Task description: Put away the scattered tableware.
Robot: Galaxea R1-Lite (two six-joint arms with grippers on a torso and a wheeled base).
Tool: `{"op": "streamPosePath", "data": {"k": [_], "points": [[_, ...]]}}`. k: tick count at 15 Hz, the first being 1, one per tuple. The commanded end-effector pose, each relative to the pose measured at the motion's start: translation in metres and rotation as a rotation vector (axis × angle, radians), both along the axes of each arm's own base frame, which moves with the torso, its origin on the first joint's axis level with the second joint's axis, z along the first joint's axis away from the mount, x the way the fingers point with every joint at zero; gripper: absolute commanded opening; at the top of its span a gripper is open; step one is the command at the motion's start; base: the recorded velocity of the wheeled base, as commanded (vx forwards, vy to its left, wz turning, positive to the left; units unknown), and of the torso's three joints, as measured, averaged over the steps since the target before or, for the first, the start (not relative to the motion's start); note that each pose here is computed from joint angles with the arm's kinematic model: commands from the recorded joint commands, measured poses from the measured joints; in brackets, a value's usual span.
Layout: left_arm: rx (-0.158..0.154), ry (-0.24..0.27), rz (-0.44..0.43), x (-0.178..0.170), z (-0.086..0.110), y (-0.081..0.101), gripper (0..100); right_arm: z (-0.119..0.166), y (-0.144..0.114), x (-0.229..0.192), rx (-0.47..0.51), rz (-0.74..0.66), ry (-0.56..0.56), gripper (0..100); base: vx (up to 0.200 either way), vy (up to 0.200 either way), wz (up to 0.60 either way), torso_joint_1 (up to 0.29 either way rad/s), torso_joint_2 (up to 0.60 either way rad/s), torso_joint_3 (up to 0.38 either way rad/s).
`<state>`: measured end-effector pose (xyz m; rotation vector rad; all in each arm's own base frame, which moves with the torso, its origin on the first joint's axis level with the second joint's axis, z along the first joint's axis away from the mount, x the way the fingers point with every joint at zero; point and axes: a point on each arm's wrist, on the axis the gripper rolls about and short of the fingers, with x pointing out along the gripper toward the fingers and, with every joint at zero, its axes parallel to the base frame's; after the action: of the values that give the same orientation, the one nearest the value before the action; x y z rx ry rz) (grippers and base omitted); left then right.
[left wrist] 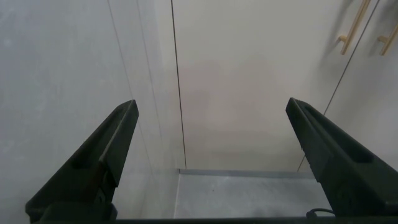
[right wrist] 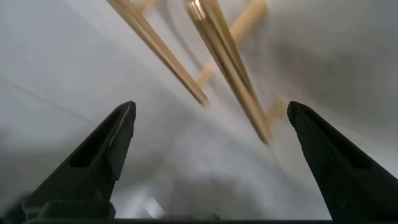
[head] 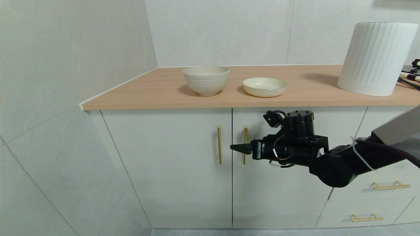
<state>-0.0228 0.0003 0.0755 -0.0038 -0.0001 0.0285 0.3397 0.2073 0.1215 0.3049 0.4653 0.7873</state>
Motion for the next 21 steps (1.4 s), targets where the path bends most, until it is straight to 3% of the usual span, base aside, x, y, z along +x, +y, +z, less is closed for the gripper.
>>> {"op": "streamPosePath", "data": {"k": [1, 15, 21], "points": [[-0.001, 0.002, 0.001, 0.000, 0.000, 0.000, 100, -0.007, 0.005, 0.000, -0.002, 0.008, 0.013, 100, 0.000, 0.000, 0.00, 0.000, 0.00, 0.000], [-0.001, 0.000, 0.001, 0.000, 0.000, 0.000, 100, -0.006, 0.015, -0.009, 0.075, 0.020, 0.015, 100, 0.000, 0.000, 0.00, 0.000, 0.00, 0.000], [-0.001, 0.002, 0.001, 0.000, 0.000, 0.000, 100, 0.005, 0.009, -0.031, 0.086, 0.101, 0.027, 100, 0.000, 0.000, 0.00, 0.000, 0.00, 0.000]]}}
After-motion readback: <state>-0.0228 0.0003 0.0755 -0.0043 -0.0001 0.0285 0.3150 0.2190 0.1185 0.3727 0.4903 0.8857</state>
